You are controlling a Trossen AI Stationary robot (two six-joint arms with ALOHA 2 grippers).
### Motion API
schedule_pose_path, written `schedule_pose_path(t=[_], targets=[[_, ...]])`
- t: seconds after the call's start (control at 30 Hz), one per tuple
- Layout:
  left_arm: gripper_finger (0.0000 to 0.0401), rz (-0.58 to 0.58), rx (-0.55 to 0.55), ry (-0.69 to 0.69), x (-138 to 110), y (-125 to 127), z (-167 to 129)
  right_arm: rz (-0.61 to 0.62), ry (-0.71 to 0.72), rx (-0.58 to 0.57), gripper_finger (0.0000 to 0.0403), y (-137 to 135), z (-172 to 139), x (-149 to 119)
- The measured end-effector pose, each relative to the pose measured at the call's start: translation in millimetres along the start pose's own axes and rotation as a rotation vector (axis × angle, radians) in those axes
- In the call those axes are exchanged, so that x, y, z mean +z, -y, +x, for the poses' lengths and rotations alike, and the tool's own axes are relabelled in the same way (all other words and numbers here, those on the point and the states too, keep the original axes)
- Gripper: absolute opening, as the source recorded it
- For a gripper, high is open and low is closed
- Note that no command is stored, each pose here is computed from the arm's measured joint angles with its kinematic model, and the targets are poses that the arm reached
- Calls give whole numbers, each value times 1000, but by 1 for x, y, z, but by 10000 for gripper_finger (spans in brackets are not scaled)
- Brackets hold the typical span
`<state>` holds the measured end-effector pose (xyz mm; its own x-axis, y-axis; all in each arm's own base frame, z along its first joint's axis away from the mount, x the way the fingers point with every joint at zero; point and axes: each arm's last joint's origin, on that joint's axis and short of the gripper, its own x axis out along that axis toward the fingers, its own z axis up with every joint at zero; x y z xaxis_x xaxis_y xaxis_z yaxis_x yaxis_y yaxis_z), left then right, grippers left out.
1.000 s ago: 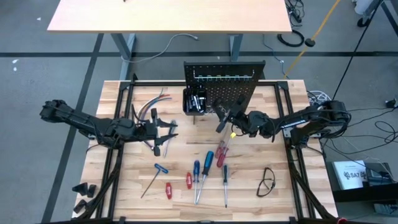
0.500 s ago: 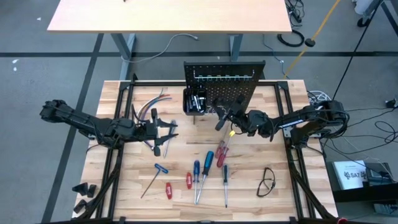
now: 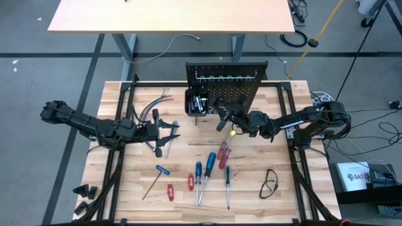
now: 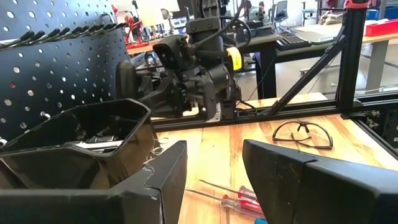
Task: Hang tools onto peg board
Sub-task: Hang the black nut driver on the peg board
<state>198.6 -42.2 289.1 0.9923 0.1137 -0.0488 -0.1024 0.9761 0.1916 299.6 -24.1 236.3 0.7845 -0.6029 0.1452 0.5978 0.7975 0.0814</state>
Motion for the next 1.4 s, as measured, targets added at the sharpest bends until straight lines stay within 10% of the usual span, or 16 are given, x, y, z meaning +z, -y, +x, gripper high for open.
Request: schedule_pose_path(t=[1.4], targets=[[164,-4,-3,-14,-2,0,0,-134,-229,-26,114,-19,39,-19]])
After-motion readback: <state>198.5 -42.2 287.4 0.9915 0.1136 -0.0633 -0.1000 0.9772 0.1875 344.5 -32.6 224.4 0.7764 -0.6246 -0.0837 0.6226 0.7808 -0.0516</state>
